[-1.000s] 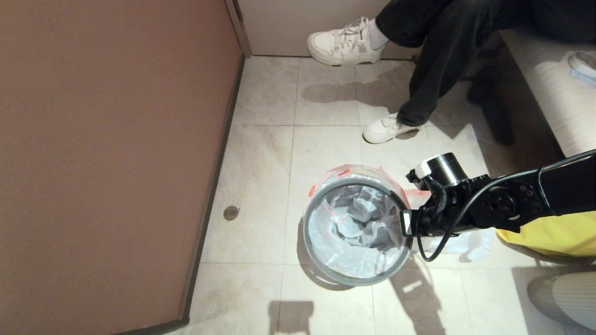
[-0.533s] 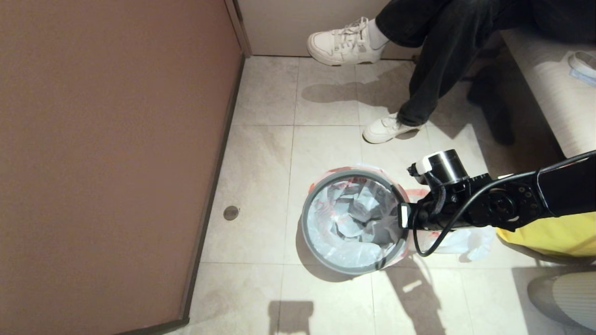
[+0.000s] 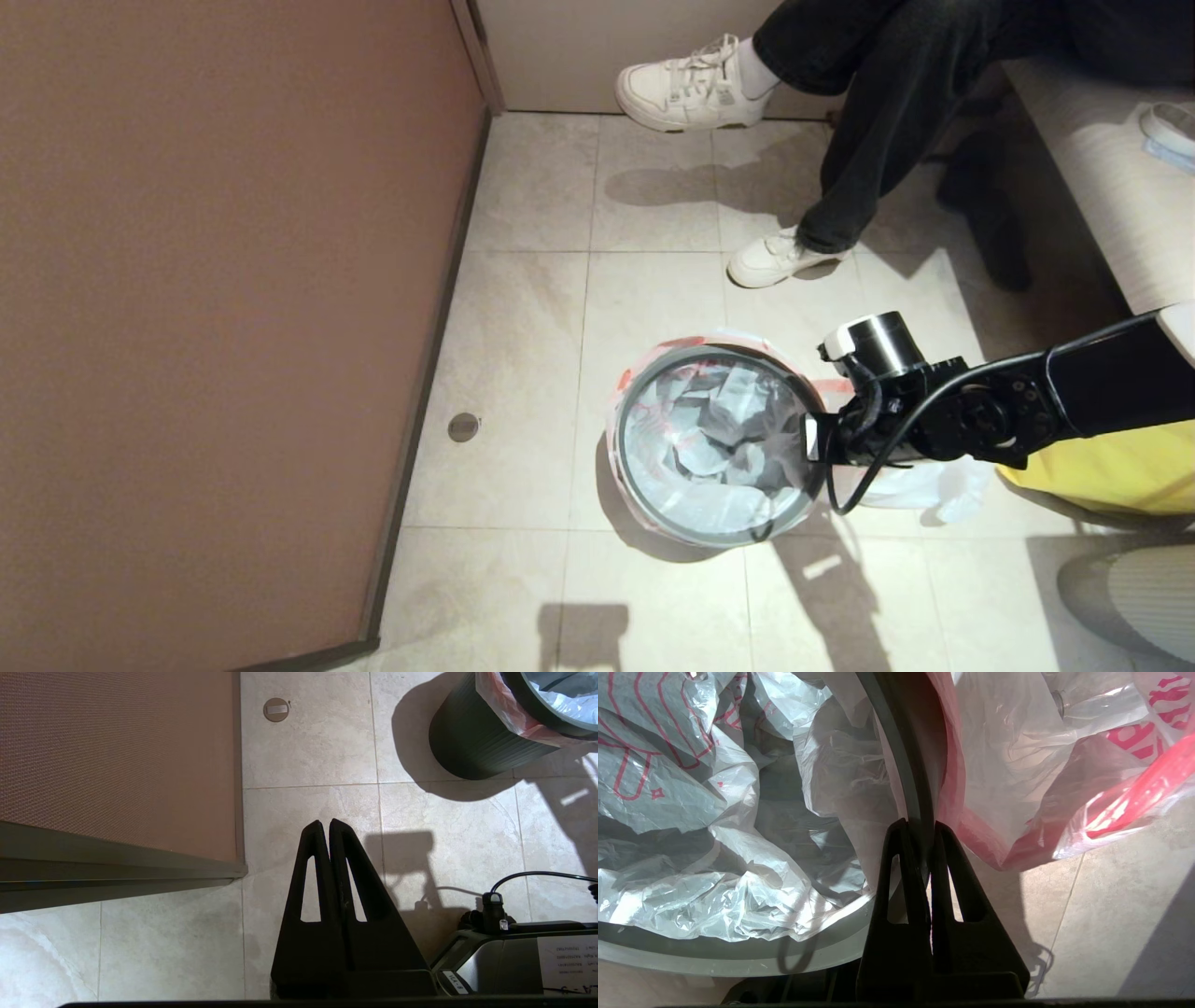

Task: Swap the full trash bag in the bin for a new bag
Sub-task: Place the trash can ring on the trash can

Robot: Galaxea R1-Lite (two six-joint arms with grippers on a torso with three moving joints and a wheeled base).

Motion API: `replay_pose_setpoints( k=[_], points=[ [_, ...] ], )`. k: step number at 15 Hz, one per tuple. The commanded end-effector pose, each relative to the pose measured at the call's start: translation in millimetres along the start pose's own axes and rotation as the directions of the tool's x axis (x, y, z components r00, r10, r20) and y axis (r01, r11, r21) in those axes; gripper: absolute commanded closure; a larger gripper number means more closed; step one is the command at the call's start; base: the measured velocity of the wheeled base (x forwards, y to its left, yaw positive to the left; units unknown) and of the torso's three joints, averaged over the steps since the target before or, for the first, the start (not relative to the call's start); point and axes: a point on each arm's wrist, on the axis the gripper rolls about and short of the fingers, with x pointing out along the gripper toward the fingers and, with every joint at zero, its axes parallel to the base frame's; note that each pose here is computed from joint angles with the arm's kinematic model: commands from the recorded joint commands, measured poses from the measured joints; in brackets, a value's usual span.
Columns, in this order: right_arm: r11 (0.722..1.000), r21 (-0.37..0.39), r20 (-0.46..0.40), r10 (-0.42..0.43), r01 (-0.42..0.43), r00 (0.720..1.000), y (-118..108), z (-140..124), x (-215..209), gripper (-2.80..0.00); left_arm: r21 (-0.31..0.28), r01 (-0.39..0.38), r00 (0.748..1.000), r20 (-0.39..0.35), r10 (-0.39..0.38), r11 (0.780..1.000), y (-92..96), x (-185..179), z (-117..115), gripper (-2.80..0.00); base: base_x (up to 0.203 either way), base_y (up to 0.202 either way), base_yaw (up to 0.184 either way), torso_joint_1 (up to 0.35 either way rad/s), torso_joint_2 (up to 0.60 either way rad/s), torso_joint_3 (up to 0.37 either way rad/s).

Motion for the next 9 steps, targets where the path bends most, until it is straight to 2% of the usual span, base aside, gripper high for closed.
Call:
replay_pose_setpoints(
  k=[1, 9],
  points=[
    [1.000, -0.002, -0.013, -0.006, 0.006, 1.000, 1, -3, 8, 0.00, 0.000, 0.001, 1.000, -0.001, -0.001, 1.000, 0.0, 0, 0, 0.00, 0.000, 0.000, 0.000, 0.000, 0.00, 0.000],
    [1.000, 0.008, 0.003, -0.006, 0.006, 1.000, 2, -9, 40, 0.00, 0.000, 0.000, 1.000, -0.001, 0.000, 1.000, 0.0, 0, 0, 0.00, 0.000, 0.000, 0.000, 0.000, 0.00, 0.000]
  ],
)
